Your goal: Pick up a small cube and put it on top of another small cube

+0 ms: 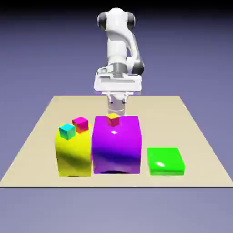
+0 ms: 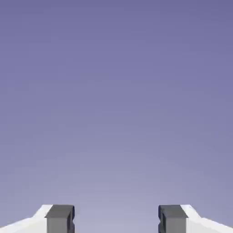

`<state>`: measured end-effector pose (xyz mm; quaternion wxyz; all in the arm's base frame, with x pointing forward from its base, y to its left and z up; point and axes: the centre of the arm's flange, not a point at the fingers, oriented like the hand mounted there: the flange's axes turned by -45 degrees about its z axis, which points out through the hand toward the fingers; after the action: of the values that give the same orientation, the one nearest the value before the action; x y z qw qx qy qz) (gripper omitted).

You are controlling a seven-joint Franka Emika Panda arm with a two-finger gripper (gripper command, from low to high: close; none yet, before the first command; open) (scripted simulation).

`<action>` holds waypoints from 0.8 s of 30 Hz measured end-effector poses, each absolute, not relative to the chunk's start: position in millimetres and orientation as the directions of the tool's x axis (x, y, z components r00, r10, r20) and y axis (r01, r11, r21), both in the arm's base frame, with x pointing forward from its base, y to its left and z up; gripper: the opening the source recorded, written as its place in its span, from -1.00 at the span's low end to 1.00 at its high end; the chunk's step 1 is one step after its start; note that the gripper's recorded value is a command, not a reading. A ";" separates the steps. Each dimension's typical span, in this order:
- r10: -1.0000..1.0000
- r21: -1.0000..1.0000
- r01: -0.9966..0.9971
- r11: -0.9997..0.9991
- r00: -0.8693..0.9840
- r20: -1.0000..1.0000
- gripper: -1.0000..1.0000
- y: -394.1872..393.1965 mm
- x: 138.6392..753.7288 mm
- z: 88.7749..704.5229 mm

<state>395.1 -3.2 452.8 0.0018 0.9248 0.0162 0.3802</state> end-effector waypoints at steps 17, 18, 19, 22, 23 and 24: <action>-0.315 0.081 -0.401 -0.912 0.815 0.486 0.00 -197.0 465.1 357.3; -0.331 0.105 -0.426 -0.898 0.815 0.475 0.00 -210.7 465.3 351.6; -0.345 0.131 -0.449 -0.884 0.815 0.466 0.00 -223.7 465.3 346.3; -0.388 0.219 -0.516 -0.828 0.810 0.439 0.00 -265.5 461.2 333.0; -0.432 0.249 -0.555 -0.794 0.803 0.412 0.00 -284.7 454.7 324.6; -0.477 0.279 -0.593 -0.756 0.790 0.385 0.00 -304.9 446.5 316.4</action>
<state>446.5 -304.9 316.4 0.1967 0.9253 -0.2890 0.1466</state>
